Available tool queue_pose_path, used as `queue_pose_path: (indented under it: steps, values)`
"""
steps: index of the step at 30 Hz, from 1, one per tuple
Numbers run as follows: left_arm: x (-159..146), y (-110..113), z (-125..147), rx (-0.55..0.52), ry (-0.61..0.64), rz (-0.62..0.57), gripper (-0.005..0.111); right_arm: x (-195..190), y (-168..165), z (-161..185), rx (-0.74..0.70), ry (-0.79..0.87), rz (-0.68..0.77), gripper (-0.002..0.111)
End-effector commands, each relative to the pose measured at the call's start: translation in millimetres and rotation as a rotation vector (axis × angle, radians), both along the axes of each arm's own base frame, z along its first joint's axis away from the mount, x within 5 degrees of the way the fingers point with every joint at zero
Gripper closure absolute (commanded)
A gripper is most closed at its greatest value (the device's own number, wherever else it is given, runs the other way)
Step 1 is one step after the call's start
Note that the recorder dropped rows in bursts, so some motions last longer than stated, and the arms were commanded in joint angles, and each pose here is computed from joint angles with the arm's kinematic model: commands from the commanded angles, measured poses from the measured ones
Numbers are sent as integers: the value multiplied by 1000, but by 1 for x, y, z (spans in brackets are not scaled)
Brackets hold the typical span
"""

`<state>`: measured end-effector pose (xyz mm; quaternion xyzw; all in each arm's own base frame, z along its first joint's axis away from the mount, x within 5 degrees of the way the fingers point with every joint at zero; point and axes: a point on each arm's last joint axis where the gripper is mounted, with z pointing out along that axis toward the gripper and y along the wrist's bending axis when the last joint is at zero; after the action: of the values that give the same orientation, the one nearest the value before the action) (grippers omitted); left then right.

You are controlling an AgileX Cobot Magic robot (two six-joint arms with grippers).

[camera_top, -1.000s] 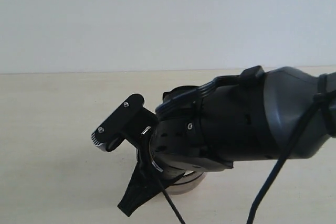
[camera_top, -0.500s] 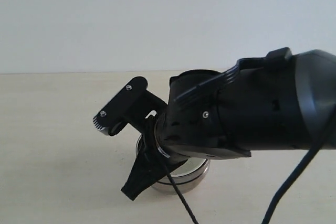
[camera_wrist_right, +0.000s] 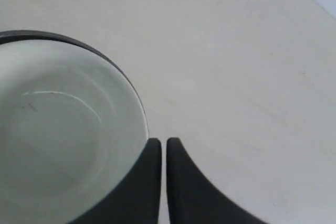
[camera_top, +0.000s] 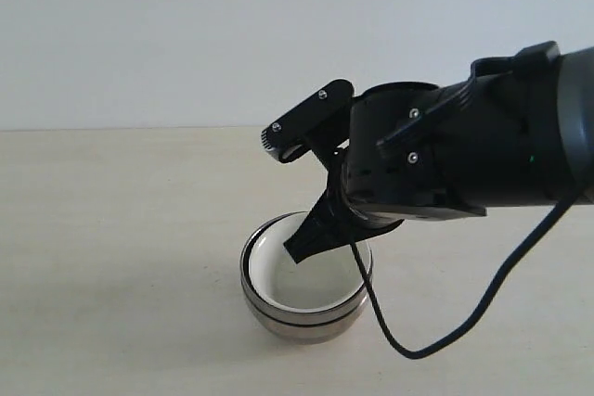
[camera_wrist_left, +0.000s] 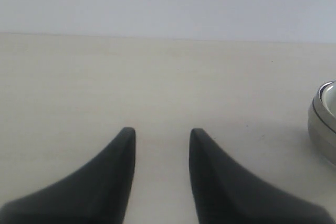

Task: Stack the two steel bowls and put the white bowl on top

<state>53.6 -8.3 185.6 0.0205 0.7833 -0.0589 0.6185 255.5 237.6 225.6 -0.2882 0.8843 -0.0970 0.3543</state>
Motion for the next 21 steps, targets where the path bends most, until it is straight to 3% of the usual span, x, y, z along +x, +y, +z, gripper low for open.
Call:
queue_pose_path:
  steps: [1,21]
  values:
    - [0,0,-1,1,-6,3,74,2,2,-2,51,23,27,108]
    - [0,0,-1,1,-6,3,74,9,1,-6,110,41,18,108]
